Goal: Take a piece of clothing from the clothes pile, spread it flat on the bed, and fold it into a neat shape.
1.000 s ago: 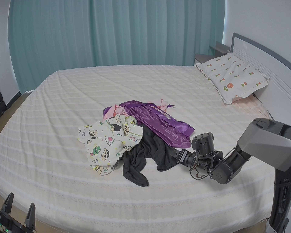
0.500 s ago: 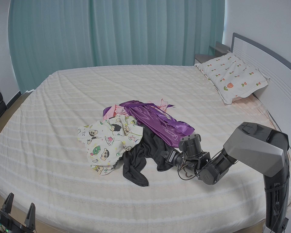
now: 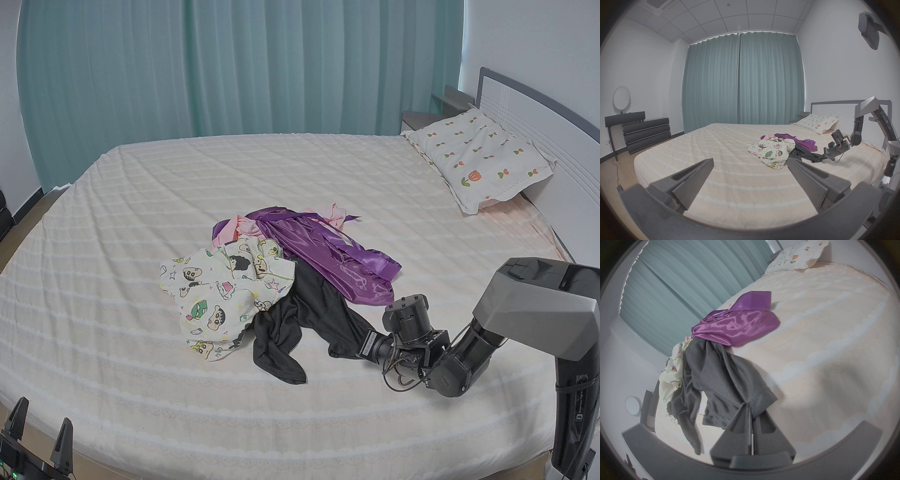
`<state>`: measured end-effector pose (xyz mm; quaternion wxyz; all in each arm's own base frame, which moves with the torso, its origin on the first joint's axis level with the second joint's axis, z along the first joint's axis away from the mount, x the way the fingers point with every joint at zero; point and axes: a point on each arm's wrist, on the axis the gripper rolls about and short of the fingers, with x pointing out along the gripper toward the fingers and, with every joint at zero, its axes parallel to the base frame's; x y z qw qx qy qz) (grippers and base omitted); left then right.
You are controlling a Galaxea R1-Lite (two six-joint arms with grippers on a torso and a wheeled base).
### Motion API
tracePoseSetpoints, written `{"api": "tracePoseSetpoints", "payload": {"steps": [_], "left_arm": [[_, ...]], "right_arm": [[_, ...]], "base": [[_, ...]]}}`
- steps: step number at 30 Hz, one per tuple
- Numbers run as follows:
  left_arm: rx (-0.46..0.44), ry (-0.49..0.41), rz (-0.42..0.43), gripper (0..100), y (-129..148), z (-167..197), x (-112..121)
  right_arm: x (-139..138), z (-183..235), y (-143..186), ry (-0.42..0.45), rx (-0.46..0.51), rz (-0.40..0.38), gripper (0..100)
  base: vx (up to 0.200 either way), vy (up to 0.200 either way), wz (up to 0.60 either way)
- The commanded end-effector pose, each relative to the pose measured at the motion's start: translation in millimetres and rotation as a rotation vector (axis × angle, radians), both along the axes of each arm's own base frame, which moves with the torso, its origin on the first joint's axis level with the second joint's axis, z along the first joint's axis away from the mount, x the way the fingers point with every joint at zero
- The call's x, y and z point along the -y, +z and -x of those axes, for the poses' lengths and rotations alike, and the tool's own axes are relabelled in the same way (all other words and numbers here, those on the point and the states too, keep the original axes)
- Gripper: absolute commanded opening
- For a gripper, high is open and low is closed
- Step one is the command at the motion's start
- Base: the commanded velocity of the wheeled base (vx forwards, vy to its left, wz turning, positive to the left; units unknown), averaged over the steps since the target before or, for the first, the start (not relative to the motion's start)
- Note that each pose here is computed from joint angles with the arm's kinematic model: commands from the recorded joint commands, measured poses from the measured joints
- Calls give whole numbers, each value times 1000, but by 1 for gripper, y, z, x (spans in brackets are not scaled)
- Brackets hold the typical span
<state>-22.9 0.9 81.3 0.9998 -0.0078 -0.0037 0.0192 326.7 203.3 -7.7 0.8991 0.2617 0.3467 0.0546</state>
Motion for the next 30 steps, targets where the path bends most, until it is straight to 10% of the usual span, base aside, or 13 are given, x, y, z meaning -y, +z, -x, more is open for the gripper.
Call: {"api": "tracePoseSetpoints", "payload": {"steps": [1, 21, 25, 30], "left_arm": [[-7, 0, -2, 100, -5, -1, 0], [1, -20, -34, 100, -5, 0, 0], [204, -48, 74, 100, 79, 10, 0], [41, -72, 42, 100, 77, -10, 0]], "right_arm": [[20, 30, 23, -16, 36, -98, 0], [32, 70, 21, 26, 108, -240, 0], [34, 69, 21, 21, 113, -242, 0], [32, 71, 21, 22, 114, -241, 0]], "base": [[0, 0, 0], [0, 0, 0], [0, 0, 0], [0, 0, 0]]}}
